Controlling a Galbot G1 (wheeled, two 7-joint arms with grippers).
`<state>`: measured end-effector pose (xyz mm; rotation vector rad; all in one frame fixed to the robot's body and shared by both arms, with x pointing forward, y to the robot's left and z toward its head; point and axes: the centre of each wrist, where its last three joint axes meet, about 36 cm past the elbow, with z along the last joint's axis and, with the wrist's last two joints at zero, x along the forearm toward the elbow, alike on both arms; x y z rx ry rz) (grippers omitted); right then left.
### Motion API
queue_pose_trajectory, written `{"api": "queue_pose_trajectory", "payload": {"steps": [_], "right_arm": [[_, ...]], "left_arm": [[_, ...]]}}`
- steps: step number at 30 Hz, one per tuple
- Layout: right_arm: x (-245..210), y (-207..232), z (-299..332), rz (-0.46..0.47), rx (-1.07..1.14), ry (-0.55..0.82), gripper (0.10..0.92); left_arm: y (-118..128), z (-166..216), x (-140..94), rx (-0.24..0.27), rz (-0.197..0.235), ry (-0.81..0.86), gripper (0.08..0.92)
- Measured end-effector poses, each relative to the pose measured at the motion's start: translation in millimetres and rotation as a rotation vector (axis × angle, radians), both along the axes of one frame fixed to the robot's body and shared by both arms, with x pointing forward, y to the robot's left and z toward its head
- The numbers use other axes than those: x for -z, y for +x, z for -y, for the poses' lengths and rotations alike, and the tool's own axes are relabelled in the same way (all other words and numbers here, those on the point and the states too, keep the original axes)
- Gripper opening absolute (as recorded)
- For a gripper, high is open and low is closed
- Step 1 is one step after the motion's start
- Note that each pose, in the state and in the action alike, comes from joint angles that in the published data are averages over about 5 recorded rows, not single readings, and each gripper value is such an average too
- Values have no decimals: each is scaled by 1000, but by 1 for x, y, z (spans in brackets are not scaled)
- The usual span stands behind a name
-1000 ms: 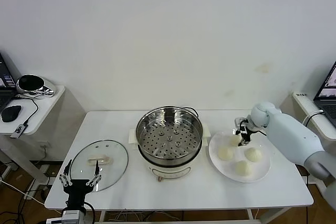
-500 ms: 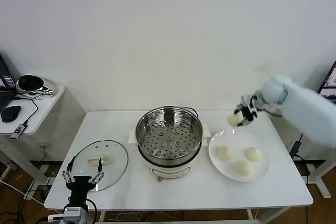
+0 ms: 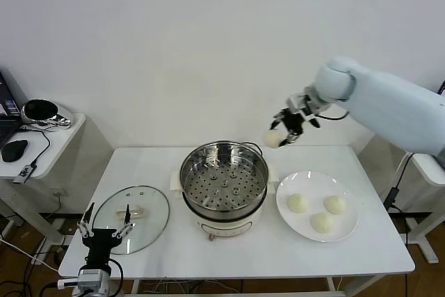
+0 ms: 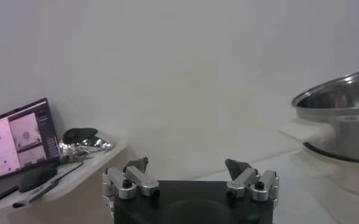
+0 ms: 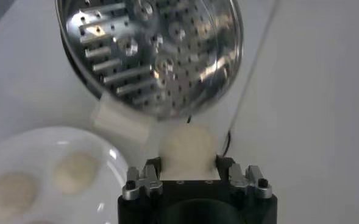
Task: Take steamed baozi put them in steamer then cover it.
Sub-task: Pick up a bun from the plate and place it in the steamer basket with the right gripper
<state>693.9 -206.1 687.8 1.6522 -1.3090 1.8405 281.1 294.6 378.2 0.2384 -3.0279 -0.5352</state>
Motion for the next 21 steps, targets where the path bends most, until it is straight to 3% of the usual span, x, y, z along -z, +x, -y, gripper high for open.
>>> {"api": "queue_pose_trajectory", "payload": {"steps": [10,21], "right_arm": [[29,14,-94,11,-302,-89,577],[73,27,-137,63,-535,-173,578]], "left_arm": [[-5,-4,-1,-23,3,-2,823],[-5,-4,-1,-35,7,-7,823]]}}
